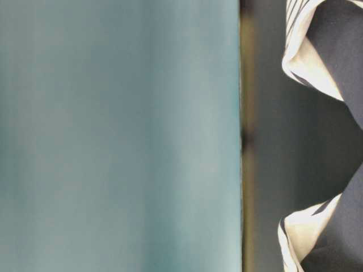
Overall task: Arrange the slippers with the left arm.
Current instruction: 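Move the left gripper toward the heel of the left striped slipper, then lower the left gripper and grasp the left slipper's striped upper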
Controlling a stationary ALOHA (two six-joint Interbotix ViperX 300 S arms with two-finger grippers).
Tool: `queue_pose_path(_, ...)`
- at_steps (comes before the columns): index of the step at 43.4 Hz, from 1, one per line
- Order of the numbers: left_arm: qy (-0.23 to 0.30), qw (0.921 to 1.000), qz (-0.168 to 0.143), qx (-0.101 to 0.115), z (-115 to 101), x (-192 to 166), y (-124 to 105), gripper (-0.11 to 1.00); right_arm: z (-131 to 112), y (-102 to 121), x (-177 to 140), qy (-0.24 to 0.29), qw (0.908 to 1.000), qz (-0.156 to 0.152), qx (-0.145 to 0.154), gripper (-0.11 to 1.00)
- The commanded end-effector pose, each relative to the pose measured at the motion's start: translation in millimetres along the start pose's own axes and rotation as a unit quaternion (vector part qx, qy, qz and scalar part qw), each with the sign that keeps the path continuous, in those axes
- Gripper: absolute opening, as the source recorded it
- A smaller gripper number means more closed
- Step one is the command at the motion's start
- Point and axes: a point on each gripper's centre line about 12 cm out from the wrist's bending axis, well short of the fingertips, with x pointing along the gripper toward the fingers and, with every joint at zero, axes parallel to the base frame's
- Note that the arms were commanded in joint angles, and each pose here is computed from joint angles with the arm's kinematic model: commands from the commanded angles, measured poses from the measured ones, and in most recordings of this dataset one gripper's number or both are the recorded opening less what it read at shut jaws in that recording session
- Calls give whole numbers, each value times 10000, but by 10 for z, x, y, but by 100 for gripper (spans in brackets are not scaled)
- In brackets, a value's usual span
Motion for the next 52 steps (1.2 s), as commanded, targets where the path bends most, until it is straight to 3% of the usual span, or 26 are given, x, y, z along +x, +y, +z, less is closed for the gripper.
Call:
queue_pose_path(1, 299, 9994, -54, 169, -56, 16, -11, 5, 31, 11, 21, -30, 10000, 26, -6, 4)
queue_pose_path(6, 644, 9978, -42, 148, -127, 9, -8, 0, -35, 10, 6, 131, 9999, 23, 16, 0)
queue_pose_path(14, 629, 9980, 26, -26, -64, 31, 15, 0, -38, 8, -2, 184, 9998, 13, 53, 0)
queue_pose_path(19, 955, 9941, 268, -440, -63, 97, 97, 0, -32, 8, -11, 184, 9998, 14, 53, 0)
queue_pose_path(22, 1328, 9871, 493, -748, -116, 155, 170, 0, -34, 9, -11, 192, 9998, 16, 46, 0)
queue_pose_path(27, 2008, 9682, 886, -1201, -201, 284, 295, 0, -50, 8, -12, 261, 9996, 14, 53, 0)
queue_pose_path(33, 2752, 9425, 1146, -1511, -312, 418, 354, 0, -94, 3, -16, 429, 9991, -1, 45, 0)
queue_pose_path(36, 3135, 9266, 1260, -1653, -366, 485, 368, 0, -107, -6, -17, 483, 9988, -25, 52, 0)
queue_pose_path(40, 3667, 8970, 1500, -1959, -447, 586, 393, 0, -112, -9, -18, 506, 9987, -30, 36, 0)
queue_pose_path(47, 4083, 8629, 1840, -2342, -520, 741, 459, 0, -136, -9, -26, 536, 9985, -32, 44, 0)
queue_pose_path(52, 4215, 8516, 1945, -2437, -550, 855, 488, 1, -132, -6, -31, 513, 9987, -24, 44, 0)
